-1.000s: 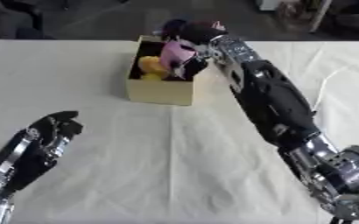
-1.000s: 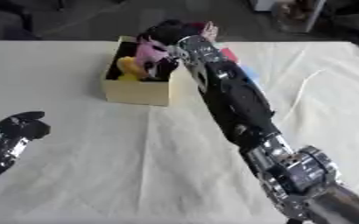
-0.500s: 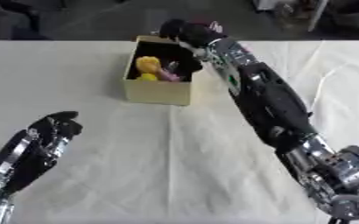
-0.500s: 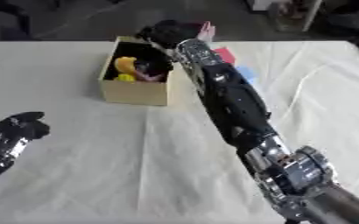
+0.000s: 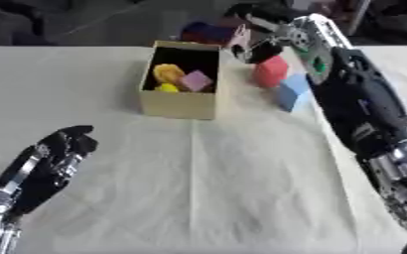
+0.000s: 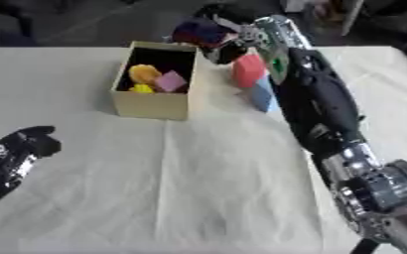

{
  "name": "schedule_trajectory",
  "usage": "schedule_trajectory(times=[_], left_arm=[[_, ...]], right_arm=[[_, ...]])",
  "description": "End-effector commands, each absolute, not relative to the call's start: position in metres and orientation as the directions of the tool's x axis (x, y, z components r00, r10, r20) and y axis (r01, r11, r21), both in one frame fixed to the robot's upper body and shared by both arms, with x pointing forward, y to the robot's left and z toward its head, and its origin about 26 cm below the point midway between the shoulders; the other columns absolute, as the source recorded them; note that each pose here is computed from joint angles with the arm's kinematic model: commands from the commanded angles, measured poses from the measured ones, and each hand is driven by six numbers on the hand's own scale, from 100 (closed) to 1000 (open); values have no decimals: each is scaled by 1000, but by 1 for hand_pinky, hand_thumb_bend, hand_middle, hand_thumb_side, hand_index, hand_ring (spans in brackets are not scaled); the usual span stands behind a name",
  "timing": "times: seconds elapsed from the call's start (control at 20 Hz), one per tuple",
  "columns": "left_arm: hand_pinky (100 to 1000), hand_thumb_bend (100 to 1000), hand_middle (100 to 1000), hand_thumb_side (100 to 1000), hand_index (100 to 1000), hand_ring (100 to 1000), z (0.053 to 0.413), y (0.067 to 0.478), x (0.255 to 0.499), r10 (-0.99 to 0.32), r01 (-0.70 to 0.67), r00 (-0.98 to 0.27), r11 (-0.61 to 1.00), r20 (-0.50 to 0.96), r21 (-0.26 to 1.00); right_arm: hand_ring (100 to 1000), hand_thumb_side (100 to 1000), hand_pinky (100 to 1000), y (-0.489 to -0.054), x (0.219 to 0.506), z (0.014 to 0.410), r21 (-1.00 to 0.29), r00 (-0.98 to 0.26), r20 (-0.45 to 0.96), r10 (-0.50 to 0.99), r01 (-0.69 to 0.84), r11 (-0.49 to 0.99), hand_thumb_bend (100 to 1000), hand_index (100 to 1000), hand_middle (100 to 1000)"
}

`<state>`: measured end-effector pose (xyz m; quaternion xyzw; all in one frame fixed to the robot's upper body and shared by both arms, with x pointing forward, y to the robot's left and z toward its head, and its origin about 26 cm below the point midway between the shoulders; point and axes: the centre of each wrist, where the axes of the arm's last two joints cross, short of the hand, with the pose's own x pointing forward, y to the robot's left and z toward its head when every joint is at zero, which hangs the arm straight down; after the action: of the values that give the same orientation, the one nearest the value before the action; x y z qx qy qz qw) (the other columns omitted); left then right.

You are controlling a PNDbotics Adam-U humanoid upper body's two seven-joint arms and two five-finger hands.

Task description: Pick up objects on the table and place them in the box.

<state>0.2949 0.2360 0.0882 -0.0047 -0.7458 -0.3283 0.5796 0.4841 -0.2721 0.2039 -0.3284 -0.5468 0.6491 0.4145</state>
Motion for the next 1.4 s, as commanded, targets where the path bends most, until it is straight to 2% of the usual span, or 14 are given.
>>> schedule_trajectory(times=[0.05,0.5,0.8,1.4], left_arm=[[811,100,656,709,865,740,95,243,295,-398,365,-344,778,850,512],[811,100,657,703,865,740,96,244,295,-404,358,-347,777,846,518],[811,100,658,700,865,741,96,243,296,-401,360,-351,776,846,517],[811,100,659,698,865,741,97,242,297,-395,360,-355,779,847,514]], right_arm=[[984,100,931,-310,476,228,-969,-382,-48,923,-207,-136,223,1000,1000],[1000,100,928,-349,466,207,-883,-276,-186,943,-375,-284,327,1000,1000],[1000,100,923,-351,469,187,-878,-233,-176,956,-403,-260,296,1000,1000],[986,100,918,-332,480,166,-926,-200,-149,968,-315,-207,265,1000,1000]])
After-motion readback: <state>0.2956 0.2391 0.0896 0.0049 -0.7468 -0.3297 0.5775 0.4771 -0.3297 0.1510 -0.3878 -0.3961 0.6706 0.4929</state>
